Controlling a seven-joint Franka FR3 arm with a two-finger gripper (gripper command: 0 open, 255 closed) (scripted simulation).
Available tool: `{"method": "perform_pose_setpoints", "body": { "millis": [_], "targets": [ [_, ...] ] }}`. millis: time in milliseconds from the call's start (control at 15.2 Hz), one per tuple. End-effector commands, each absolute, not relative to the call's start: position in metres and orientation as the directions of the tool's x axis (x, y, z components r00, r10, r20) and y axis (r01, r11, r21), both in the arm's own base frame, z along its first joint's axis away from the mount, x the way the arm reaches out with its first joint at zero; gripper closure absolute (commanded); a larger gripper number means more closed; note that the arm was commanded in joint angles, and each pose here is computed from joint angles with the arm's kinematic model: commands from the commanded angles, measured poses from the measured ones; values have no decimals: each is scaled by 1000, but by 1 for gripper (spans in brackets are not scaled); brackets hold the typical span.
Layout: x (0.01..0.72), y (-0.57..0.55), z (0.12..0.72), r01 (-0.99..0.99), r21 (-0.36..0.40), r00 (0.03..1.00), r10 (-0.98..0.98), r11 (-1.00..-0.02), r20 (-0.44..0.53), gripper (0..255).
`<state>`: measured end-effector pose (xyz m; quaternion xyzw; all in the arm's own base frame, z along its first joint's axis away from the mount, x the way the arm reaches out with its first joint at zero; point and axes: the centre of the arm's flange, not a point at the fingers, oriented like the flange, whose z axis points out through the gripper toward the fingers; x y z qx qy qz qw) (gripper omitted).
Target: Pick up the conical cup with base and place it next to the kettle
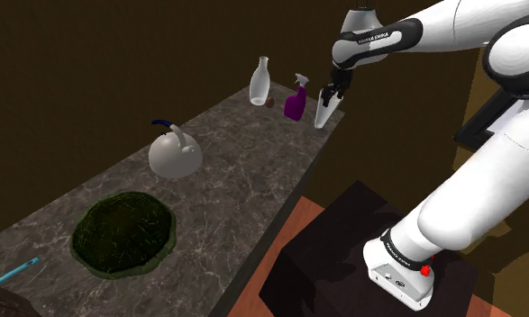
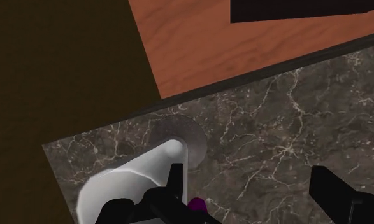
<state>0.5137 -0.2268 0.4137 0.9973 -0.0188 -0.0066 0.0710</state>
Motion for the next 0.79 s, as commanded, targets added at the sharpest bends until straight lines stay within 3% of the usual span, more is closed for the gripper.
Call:
{"method": "perform_pose_setpoints", "body": {
  "millis": [0, 264, 726],
  "targets": [
    [531, -243, 408, -35, 154, 999, -34, -988, 4, 0],
    [567, -271, 397, -34, 174, 999, -28, -984, 33, 0],
    [570, -278, 365, -34, 175, 999, -28, -984, 35, 0]
  ]
}}
